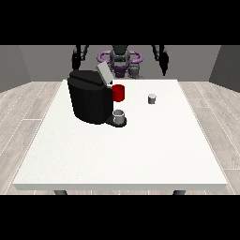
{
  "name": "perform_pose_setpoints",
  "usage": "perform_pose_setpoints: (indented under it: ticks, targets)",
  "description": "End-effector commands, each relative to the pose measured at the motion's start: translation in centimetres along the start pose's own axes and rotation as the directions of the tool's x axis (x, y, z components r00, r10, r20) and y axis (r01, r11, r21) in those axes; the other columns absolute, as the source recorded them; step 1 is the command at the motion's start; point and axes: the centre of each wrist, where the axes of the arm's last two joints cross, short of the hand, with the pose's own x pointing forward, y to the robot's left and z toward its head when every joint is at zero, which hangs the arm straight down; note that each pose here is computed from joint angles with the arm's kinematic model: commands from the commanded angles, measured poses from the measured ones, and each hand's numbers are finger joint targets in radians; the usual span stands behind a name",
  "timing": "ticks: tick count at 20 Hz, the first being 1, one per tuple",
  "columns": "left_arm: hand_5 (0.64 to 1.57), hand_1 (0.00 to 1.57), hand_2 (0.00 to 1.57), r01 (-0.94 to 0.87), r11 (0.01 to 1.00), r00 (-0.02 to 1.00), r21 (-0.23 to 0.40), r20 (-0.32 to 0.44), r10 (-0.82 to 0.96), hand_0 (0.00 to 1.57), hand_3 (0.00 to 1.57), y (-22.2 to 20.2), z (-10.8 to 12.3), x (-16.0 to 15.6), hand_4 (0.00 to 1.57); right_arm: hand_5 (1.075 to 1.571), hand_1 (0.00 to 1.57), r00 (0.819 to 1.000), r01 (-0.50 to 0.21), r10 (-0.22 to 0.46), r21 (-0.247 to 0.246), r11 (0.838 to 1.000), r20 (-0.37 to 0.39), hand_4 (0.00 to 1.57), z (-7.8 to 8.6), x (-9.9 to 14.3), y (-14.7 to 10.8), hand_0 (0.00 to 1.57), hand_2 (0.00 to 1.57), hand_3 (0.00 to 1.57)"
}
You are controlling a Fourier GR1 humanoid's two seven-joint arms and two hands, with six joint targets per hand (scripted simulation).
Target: Insert the coffee pod into the coffee machine and close the lid
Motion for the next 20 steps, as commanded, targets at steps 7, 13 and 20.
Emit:
perform_pose_setpoints:
  ticks: [7,13,20]
  targets:
    - [1.571,0.0,0.0,0.362,0.899,0.931,-0.244,0.135,-0.338,0.0,0.0,4.2,-0.3,1.5,0.0,1.571,0.0,0.993,-0.112,0.116,-0.116,0.987,0.029,0.0,-0.1,-0.7,-1.3,0.0,0.0,0.0]
    - [1.571,0.0,0.0,0.528,0.82,0.849,-0.221,0.135,-0.511,0.0,0.0,6.3,-4.3,3.9,0.0,1.571,0.0,0.984,-0.129,0.141,-0.107,0.986,0.111,0.0,-2.5,2.0,1.7,0.0,0.0,0.0]
    - [1.571,0.0,0.0,0.619,0.752,0.782,-0.228,0.087,-0.617,0.0,0.0,7.4,-8.2,5.2,0.0,1.571,0.0,0.974,-0.116,0.12,-0.03,0.993,0.19,0.0,-3.5,3.5,4.7,0.0,0.0,0.0]
